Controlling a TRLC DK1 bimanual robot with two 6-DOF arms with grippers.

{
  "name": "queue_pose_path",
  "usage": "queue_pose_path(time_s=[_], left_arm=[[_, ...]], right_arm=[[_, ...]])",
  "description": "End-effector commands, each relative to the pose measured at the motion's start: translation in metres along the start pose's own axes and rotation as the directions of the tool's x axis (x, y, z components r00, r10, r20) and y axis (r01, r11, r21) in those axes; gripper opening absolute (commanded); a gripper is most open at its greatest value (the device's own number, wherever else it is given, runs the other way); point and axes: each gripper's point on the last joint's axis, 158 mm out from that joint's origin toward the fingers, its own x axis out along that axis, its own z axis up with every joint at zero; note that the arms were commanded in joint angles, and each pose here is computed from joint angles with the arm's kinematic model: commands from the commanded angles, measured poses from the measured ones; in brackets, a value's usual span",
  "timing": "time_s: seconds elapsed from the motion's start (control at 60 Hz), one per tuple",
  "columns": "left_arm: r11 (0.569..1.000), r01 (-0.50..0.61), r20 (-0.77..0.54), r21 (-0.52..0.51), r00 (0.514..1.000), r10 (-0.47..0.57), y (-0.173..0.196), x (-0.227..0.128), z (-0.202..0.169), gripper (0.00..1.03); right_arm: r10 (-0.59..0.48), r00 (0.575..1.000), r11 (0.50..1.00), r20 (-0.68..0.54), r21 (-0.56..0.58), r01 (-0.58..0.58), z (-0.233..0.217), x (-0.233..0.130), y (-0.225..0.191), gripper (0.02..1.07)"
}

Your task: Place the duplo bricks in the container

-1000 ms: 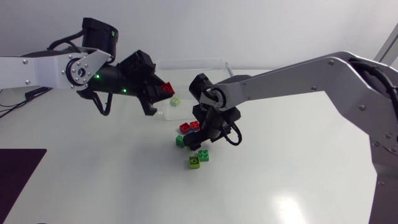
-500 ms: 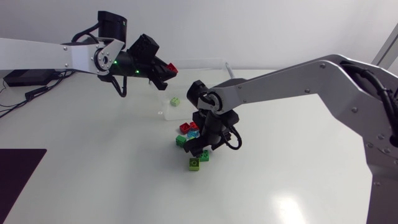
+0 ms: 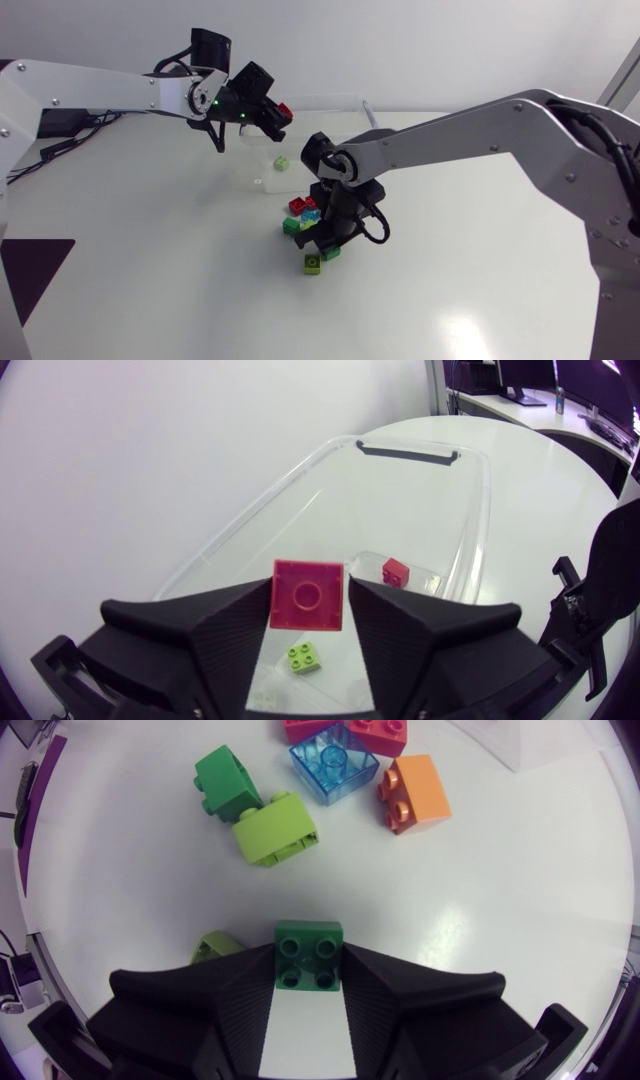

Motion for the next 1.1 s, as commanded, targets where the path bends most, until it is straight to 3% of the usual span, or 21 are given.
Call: queue_pose_path(time_s=[0.0,0.283,0.467,0.733,1.083], left_arm=[[1.000,-0.017,0.022,-0.007,1.000,0.017,0.004,0.001,0.012,0.99],[0.998,-0.063,0.076,-0.024,0.995,0.065,0.013,-0.048,0.043,0.99],[0.994,-0.091,0.102,-0.066,0.990,0.098,0.014,-0.093,0.058,0.99],[1.000,0.012,-0.011,0.010,1.000,-0.012,-0.046,-0.114,-0.003,0.99],[0.987,0.156,-0.075,0.040,0.985,-0.152,-0.117,-0.112,-0.060,0.99]], right_arm=[[0.002,1.000,0.999,-0.005,0.032,-0.001,-0.009,-0.012,-0.001,0.30],[-0.001,0.989,0.997,0.148,0.072,-0.009,0.026,-0.073,-0.016,0.30],[-0.014,0.960,0.994,0.280,0.108,-0.017,0.061,-0.121,-0.032,0.30],[-0.046,0.898,0.989,0.438,0.143,-0.019,0.113,-0.176,-0.055,0.30],[-0.085,0.849,0.986,0.522,0.168,-0.005,0.166,-0.196,-0.066,0.30]])
